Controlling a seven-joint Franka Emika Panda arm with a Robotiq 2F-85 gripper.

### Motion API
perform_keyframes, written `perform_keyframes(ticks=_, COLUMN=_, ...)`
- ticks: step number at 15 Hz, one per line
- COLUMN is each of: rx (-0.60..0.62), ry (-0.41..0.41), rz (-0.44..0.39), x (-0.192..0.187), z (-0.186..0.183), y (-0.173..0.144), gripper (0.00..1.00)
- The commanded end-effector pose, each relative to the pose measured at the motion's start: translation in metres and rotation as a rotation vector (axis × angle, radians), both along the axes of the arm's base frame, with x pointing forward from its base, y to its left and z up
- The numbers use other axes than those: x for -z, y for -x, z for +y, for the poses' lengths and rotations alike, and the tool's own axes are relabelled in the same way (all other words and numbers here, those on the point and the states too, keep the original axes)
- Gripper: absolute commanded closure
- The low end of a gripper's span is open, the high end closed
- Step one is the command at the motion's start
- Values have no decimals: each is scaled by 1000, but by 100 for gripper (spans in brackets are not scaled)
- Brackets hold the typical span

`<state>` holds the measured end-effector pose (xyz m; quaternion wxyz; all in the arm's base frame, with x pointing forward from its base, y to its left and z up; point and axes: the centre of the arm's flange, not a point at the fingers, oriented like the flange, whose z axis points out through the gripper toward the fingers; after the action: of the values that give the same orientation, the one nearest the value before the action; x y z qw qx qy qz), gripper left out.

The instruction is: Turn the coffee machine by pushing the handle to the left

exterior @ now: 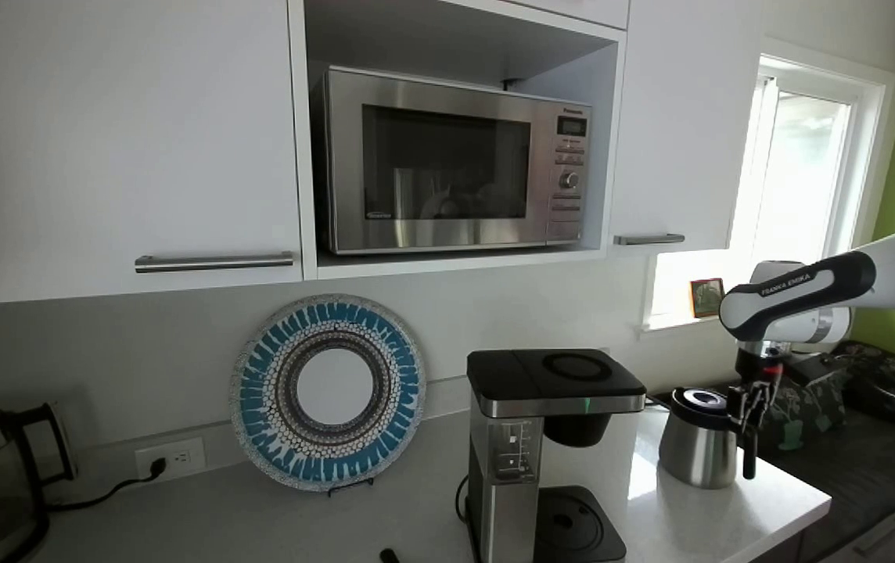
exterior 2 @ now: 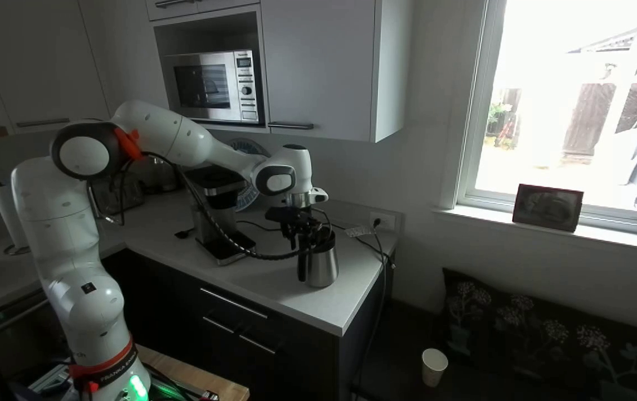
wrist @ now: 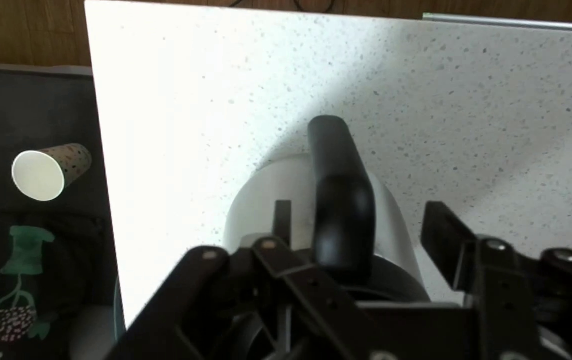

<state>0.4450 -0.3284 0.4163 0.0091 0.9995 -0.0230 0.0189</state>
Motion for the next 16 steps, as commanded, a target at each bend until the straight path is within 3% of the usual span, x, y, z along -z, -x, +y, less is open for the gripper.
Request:
perform_keyframes(ticks=1, rx=-9, ry=-5, rz=-27, x=8, z=-8, y=-4, gripper=63)
perform_keyframes(ticks=5, rx=-7, ry=-5, rz=-33, x=6, z=-8, y=-5, gripper=90)
perform_keyframes(ticks=12, rx=29, ry=-8, rz=-11, x=4, z=5, y=-8, gripper=92)
perform_keyframes(ticks=16, rx=179, ry=25, rz=-9, x=4, z=19, y=-14, gripper=92)
